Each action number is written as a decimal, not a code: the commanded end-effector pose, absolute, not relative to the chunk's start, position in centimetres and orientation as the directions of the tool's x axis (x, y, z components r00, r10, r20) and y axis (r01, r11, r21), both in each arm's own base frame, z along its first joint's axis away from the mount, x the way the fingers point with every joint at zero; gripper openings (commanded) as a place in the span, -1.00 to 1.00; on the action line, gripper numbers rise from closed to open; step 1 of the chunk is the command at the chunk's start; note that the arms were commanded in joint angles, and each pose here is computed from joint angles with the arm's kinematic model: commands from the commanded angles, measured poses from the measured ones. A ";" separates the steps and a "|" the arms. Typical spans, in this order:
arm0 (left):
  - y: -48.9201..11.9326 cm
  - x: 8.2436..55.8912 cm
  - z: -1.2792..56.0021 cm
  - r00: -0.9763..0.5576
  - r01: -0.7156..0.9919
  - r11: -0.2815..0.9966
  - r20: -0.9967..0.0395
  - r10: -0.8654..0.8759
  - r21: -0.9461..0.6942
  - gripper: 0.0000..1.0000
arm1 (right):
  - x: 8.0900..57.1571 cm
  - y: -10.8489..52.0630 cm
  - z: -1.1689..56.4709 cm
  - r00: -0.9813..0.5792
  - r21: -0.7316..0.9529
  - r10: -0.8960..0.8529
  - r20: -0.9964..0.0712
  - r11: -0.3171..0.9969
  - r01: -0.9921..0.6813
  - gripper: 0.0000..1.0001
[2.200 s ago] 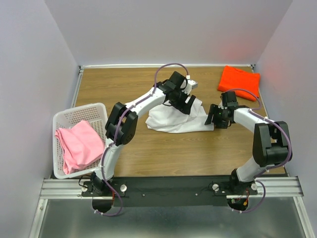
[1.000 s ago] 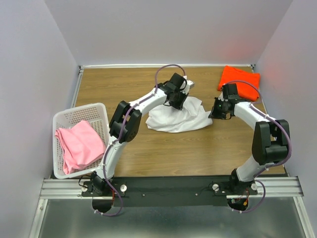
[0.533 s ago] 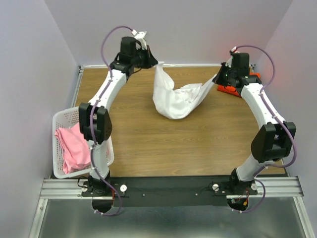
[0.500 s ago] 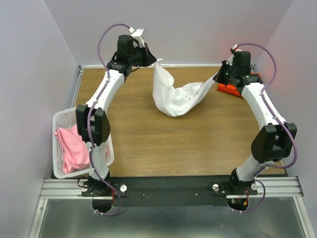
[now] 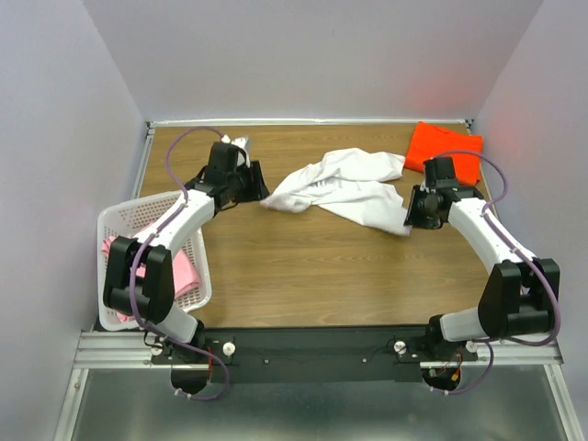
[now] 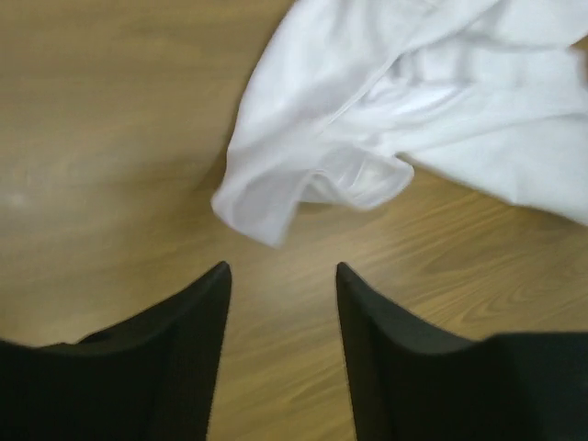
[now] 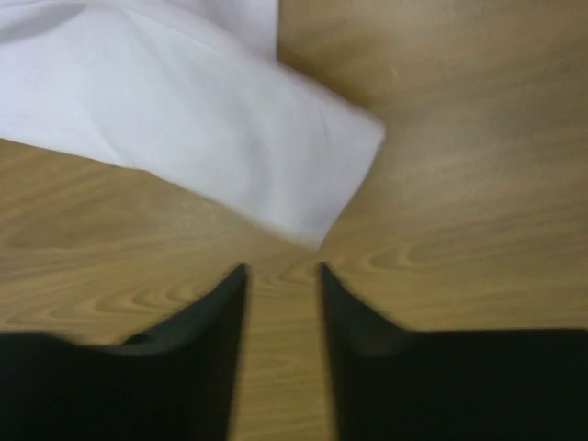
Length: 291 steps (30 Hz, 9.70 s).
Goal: Fold and stack the t-shirts
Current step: Flatten the tshirt out
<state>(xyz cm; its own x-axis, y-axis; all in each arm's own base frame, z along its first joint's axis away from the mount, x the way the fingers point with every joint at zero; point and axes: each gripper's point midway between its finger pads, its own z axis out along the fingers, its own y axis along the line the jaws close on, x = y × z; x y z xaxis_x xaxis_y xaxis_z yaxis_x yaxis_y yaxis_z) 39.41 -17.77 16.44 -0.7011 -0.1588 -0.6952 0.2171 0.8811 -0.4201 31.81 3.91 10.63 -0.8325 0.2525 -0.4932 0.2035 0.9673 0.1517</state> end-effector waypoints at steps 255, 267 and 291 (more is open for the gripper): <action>-15.9 42.3 7.0 -0.832 0.148 0.885 -0.539 -0.130 -0.442 0.26 | 40.5 7.8 4.8 -0.819 0.404 0.250 -0.516 0.915 0.024 0.59; -14.9 43.2 2.2 -0.881 0.065 0.921 -0.455 -0.128 -0.385 0.27 | 40.4 5.9 1.0 -0.852 0.306 0.273 -0.447 0.941 0.141 0.61; -19.6 52.4 2.6 -0.859 0.189 0.876 -0.508 -0.072 -0.444 0.27 | 44.5 3.1 0.5 -0.857 0.187 0.292 -0.425 0.954 0.233 0.62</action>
<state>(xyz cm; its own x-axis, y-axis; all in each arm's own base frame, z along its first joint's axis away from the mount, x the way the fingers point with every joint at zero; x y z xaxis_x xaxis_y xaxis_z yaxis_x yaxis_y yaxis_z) 53.55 -18.21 4.43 -0.8172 -0.1320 -0.5610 0.1580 0.8849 -0.4382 46.40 4.62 3.08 -0.8067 0.3002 -0.5090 0.1809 0.9455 0.2709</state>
